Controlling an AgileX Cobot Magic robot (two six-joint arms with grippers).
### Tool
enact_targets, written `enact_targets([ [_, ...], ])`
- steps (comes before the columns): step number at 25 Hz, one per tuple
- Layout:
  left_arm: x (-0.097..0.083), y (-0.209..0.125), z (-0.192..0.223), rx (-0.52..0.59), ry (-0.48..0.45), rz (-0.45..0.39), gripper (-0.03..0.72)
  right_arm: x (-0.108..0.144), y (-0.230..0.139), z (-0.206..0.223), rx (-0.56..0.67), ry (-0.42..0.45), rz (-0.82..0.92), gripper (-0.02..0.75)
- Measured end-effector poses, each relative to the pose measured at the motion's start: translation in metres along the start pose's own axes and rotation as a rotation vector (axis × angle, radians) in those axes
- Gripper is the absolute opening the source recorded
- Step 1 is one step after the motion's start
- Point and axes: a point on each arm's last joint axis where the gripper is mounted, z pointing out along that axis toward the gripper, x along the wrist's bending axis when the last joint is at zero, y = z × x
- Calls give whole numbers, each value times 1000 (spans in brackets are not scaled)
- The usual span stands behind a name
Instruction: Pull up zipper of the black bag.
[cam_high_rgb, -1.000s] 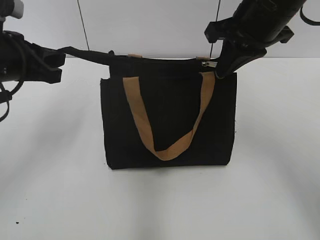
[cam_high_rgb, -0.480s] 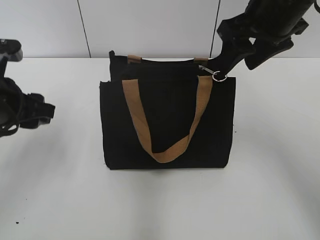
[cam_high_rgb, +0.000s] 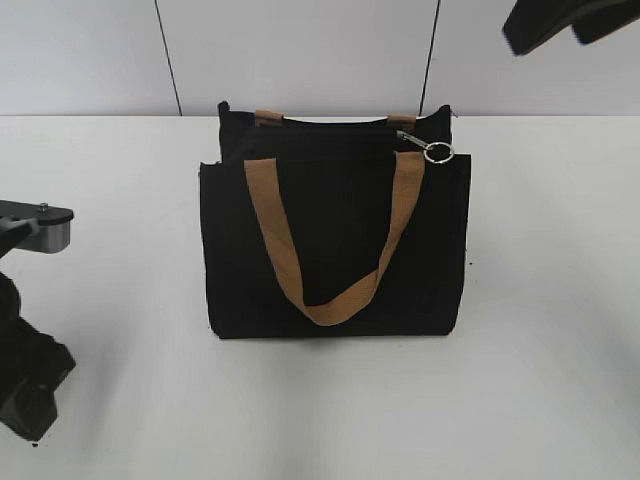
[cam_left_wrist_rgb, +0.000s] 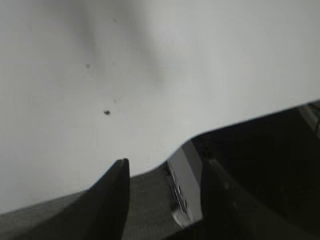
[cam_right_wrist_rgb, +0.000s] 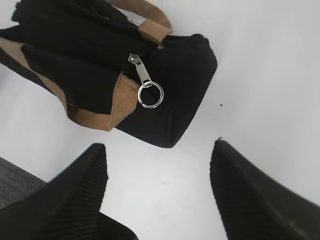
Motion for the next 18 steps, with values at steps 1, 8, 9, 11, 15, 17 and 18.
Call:
enact_targets([
  [1, -1, -4, -2, 32, -12, 3, 358, 2, -3, -11, -29, -6, -8, 496],
  [8, -4, -36, -41, 24, -48, 30, 365, 19, -61, -81, -184, -28, -43, 495],
  [9, -5, -42, -50, -21, -53, 36, 368, 21, -77, -85, -187, -28, -44, 495],
  [11, -4, -54, -67, -123, -60, 49, 388, 23, -107, -87, -190, -29, -45, 495],
  [15, -1, -85, -102, -373, -53, 81, 494, 26, -172, -79, -218, -37, -45, 525],
  [17, 2, -108, -118, -508, -39, 99, 536, 26, -200, -70, -211, -36, -45, 553],
  [18, 4, -115, -121, -543, -31, 104, 545, 25, -212, -62, -193, -38, -42, 563],
])
